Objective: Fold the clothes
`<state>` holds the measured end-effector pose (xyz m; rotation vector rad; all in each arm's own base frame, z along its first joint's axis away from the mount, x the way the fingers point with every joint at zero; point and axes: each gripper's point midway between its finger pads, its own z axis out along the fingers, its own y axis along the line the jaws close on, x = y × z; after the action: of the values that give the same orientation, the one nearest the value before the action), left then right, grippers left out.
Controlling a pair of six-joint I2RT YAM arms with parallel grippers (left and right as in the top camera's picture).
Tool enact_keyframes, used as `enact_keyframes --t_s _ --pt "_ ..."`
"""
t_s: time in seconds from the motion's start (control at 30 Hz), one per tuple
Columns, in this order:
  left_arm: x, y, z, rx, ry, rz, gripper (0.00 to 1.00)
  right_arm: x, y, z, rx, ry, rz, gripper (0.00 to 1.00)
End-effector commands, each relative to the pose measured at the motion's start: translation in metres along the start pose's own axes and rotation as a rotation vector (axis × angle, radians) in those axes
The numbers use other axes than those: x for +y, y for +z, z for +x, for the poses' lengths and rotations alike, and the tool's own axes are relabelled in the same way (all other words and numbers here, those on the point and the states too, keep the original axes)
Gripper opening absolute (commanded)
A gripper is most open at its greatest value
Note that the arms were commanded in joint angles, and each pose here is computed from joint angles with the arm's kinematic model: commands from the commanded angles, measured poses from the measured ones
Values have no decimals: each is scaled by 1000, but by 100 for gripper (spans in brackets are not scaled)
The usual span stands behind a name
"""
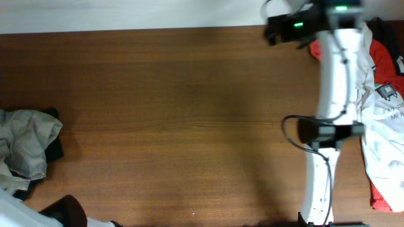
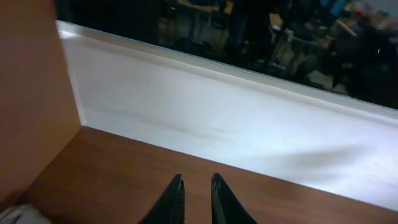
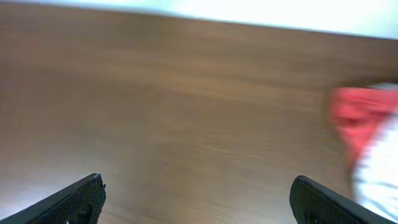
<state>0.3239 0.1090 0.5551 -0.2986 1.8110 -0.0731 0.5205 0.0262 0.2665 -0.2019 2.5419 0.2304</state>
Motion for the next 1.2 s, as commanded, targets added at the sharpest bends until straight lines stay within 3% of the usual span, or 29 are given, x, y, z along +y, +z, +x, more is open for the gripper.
enact_keyframes --t_s 0.0,0.1,0.27,0.4,0.57,0.63,0.67,0.73,0.77,0.8,0.83,0.93,1.0,1.17 --pt "-10 40 17 85 5 104 15 -58 -123 -10 -215 83 149 99" --pt "-50 82 28 117 87 243 15 -84 -207 -1 -356 135 243 99" --pt "-133 96 35 90 183 357 16 -53 -283 5 -513 89 249 99" --pt "-173 1 16 -17 242 469 21 -14 -334 14 -630 27 215 99" --pt "-129 -164 16 -171 251 343 21 1 -342 15 -656 -1 162 99" --pt "-122 -194 21 -200 250 341 22 1 -342 15 -656 -1 162 99" --pt "-118 -218 26 -226 251 343 31 1 -342 15 -656 -1 163 99" --pt "-112 -246 36 -251 252 344 31 1 -341 15 -655 0 162 99" --pt "-108 -249 38 -251 249 329 21 1 -341 15 -655 0 162 99" --pt "-107 -250 40 -246 249 326 5 1 -342 15 -655 -1 162 99" --pt "-107 -247 44 -225 243 325 1 1 -341 16 -655 -1 163 99" --pt "-97 -216 66 -84 237 262 11 0 -342 16 -654 0 166 99" --pt "-95 -199 74 -19 237 240 12 0 -342 16 -654 0 166 99" --pt "-74 -126 139 321 247 122 13 0 -342 16 -655 0 166 99"
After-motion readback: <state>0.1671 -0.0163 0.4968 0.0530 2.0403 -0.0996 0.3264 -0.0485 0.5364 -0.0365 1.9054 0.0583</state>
